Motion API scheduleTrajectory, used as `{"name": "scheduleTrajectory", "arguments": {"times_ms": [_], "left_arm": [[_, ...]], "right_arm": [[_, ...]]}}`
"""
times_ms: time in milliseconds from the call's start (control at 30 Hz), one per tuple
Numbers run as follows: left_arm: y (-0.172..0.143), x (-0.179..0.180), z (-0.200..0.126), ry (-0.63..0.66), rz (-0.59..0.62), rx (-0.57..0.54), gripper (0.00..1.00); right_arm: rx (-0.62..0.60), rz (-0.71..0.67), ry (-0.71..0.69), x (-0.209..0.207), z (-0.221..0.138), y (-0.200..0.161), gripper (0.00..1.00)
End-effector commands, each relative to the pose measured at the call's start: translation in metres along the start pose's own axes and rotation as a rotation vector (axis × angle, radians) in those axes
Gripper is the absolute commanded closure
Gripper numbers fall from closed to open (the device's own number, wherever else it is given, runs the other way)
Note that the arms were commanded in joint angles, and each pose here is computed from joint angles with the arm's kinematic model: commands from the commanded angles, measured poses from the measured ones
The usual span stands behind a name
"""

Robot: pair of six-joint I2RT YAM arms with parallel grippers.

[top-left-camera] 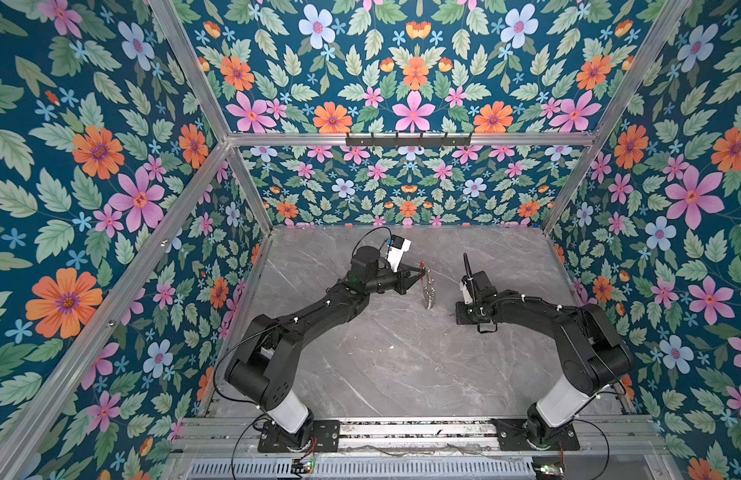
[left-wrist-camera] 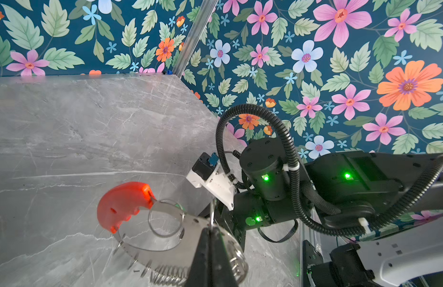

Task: Attach keys to a key ring
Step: Pick up the key from the center of the table.

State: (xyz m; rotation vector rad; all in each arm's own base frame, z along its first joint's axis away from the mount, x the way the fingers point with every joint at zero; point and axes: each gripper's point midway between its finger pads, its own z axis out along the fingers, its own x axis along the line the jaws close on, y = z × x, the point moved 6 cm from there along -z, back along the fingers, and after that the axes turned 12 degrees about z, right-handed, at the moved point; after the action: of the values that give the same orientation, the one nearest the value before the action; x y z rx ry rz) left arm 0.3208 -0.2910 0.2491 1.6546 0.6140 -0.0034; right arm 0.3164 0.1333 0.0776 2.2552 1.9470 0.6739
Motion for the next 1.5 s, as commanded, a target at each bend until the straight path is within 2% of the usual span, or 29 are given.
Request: {"name": "scheduleTrajectory", "arguments": {"times_ms": [0, 433, 667, 733, 800, 867, 1000, 1133, 1267, 1467], "left_arm": [[0.009, -0.004, -0.002, -0.019, 0.04, -0.032, 1.0], [0.006, -0.003, -0.002, -0.015, 0.04, -0.028, 1.0], [0.011, 0.003, -0.008, 0.078, 0.141, -0.035, 1.0], [0.018, 0.002, -0.012, 0.105, 0.2, -0.07, 1.0], [0.025, 0.0, -0.018, 0.133, 0.258, -0.116, 1.0], [0.031, -0.004, -0.023, 0.141, 0.331, -0.15, 1.0], [0.037, -0.007, -0.03, 0.168, 0.463, -0.187, 1.0], [0.042, -0.015, -0.033, 0.13, 0.533, -0.192, 1.0], [0.04, -0.024, -0.03, 0.042, 0.597, -0.151, 1.0], [0.034, -0.027, -0.032, 0.029, 0.686, -0.135, 1.0]], "right_arm": [[0.0, -0.002, -0.009, 0.0, -0.002, 0.0, 1.0], [-0.069, -0.007, -0.003, 0.009, -0.027, 0.012, 1.0], [-0.307, -0.06, 0.13, 0.021, -0.075, 0.027, 1.0], [-0.358, -0.121, 0.167, 0.027, -0.091, 0.031, 1.0], [-0.379, -0.107, 0.189, 0.032, -0.111, 0.036, 1.0], [-0.375, -0.085, 0.235, 0.039, -0.132, 0.041, 1.0], [-0.301, -0.155, 0.584, 0.074, -0.168, 0.041, 1.0], [-0.27, -0.223, 0.749, 0.094, -0.187, 0.039, 1.0], [-0.257, -0.253, 0.803, 0.1, -0.195, 0.037, 1.0], [-0.25, -0.315, 0.775, 0.107, -0.199, 0.03, 1.0]]}}
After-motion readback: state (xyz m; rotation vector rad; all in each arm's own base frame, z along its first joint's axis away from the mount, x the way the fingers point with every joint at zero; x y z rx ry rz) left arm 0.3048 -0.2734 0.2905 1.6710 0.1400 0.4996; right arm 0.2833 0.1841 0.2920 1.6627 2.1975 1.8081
